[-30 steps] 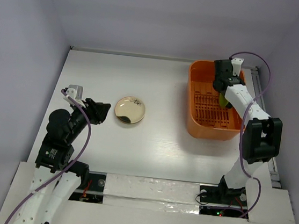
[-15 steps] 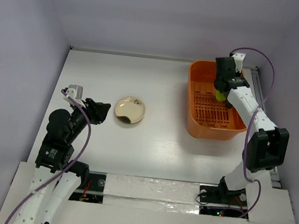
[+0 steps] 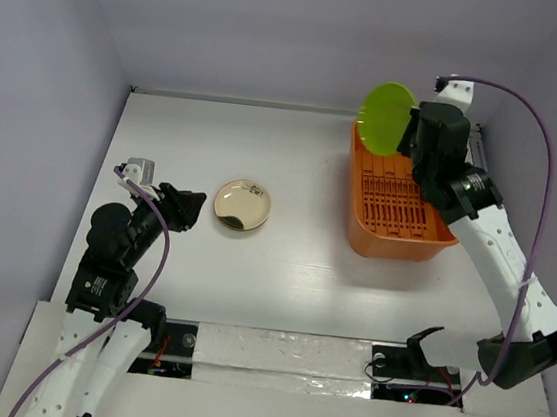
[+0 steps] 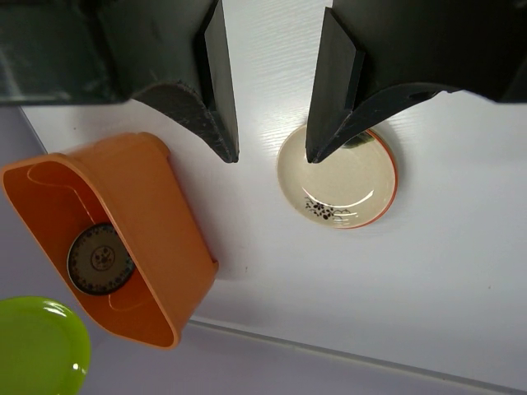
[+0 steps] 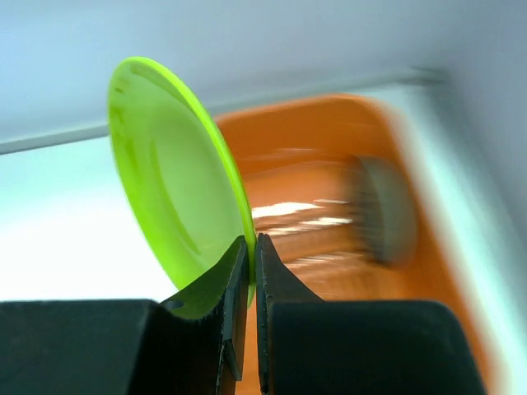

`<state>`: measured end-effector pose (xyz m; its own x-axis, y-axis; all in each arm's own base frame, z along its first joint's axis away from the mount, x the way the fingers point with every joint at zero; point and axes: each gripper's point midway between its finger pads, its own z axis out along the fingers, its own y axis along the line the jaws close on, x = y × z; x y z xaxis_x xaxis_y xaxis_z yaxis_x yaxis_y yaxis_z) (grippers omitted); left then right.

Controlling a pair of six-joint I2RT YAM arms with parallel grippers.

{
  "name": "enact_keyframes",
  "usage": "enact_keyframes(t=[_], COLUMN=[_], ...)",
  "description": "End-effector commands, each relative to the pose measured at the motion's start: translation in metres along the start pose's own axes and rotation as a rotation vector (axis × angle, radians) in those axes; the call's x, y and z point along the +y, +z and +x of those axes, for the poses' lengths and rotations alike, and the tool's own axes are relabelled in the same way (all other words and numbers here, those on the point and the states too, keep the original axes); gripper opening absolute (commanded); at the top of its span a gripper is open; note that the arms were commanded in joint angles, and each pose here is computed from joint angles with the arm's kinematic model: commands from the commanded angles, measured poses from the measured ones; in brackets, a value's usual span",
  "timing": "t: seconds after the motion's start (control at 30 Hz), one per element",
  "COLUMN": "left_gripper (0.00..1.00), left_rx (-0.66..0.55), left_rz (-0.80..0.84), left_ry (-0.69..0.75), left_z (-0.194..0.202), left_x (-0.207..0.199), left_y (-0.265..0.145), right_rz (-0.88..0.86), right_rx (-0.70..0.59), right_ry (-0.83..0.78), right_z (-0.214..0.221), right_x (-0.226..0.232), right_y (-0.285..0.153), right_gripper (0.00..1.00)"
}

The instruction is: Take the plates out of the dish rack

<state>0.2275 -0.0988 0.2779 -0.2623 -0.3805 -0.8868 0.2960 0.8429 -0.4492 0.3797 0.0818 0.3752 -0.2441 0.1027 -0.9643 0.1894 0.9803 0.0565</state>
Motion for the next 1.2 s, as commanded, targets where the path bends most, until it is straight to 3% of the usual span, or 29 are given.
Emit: enact_keyframes(t=[0.0,0.1,0.33,0.47,0.73,0.93,1.07,1.17], left_gripper=[0.36,0.36,0.35,0.36,0.36,0.36,0.36,0.36], left_rx=[-0.031,-0.031,-0.035,-0.036,-0.032,-0.038,-0.038,-0.042], left_rz=[0.004,-0.003,-0.005,-0.003,0.002,-0.004,-0.001,0.003], left_ry=[-0.001,-0.003,-0.003,-0.003,-0.003,-0.003,-0.003,-0.002], left_z=[-0.006,-0.006,-0.007,-0.007,-0.006,-0.008,-0.008,-0.008], left_x=[-0.001,0.0,0.001,0.0,0.0,0.001,0.001,0.0], left_y=[0.002,0.002,0.001,0.001,0.001,0.001,0.001,0.0], right_rz=[-0.391,-0.587,-0.745,-0.743,-0.751,-0.724,-0.697,-0.635], right_rx=[0.018,0.098,0.306,0.419,0.565,0.591,0.522,0.448], right_ry=[0.122,0.182,0.236,0.248,0.212,0.167,0.138,0.114], right_z=[0.013,0.046,0.132,0.189,0.26,0.278,0.25,0.225], right_x=[0.107,0.17,0.268,0.289,0.304,0.299,0.288,0.268], right_y=[-0.014,-0.021,-0.012,0.002,-0.001,-0.007,-0.012,-0.012], right_gripper=[0.0,0.0,0.0,0.0,0.03,0.29,0.49,0.5])
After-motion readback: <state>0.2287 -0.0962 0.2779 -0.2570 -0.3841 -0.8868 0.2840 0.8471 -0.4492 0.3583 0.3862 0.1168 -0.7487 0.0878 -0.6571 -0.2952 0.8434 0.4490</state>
